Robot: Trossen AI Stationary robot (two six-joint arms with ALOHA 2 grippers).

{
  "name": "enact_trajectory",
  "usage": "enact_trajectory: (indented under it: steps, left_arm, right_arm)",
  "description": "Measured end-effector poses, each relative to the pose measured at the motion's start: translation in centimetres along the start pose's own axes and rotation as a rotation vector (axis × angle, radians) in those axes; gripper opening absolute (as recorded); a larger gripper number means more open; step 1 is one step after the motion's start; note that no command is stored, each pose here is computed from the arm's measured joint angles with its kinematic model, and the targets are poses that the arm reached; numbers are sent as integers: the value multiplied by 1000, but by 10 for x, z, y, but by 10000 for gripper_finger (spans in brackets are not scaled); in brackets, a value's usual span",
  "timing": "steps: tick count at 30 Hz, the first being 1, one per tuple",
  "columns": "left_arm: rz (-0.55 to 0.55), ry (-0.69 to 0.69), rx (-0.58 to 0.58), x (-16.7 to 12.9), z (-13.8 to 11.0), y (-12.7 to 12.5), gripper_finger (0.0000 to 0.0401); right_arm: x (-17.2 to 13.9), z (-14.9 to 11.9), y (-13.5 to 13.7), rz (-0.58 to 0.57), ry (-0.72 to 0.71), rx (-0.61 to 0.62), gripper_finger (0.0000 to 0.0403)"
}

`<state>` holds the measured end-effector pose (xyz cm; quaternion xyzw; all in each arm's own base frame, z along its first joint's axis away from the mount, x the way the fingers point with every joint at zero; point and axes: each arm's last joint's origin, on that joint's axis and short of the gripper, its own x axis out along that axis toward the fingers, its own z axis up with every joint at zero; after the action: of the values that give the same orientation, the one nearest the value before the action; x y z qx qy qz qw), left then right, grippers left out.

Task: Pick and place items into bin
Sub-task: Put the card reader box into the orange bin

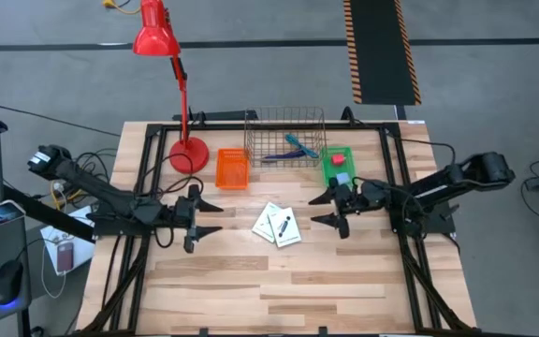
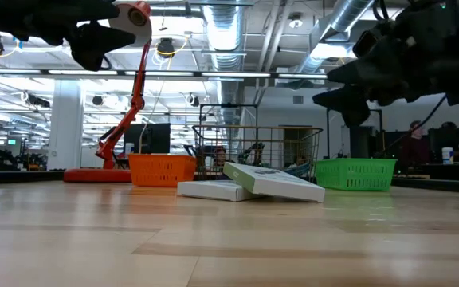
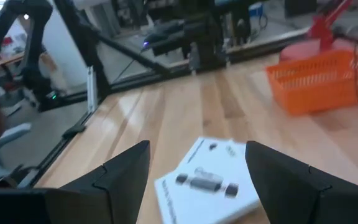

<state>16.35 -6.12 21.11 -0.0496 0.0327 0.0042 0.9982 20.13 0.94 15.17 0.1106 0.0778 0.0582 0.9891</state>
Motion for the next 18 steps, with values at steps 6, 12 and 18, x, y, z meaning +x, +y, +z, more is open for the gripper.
enact_trajectory:
  steps: [6,12,18]
  left_arm:
    - [3,17,8,3,-2,-1,233]
    - [-3,19,26,3,-2,-1,233]
    - [-2,19,46,3,-2,-1,233]
  right_arm:
    - [21,8,-1,1,-20,11,260]
    - [44,0,1,-4,108,9,238]
    - [52,-17,7,20,215,-11,119]
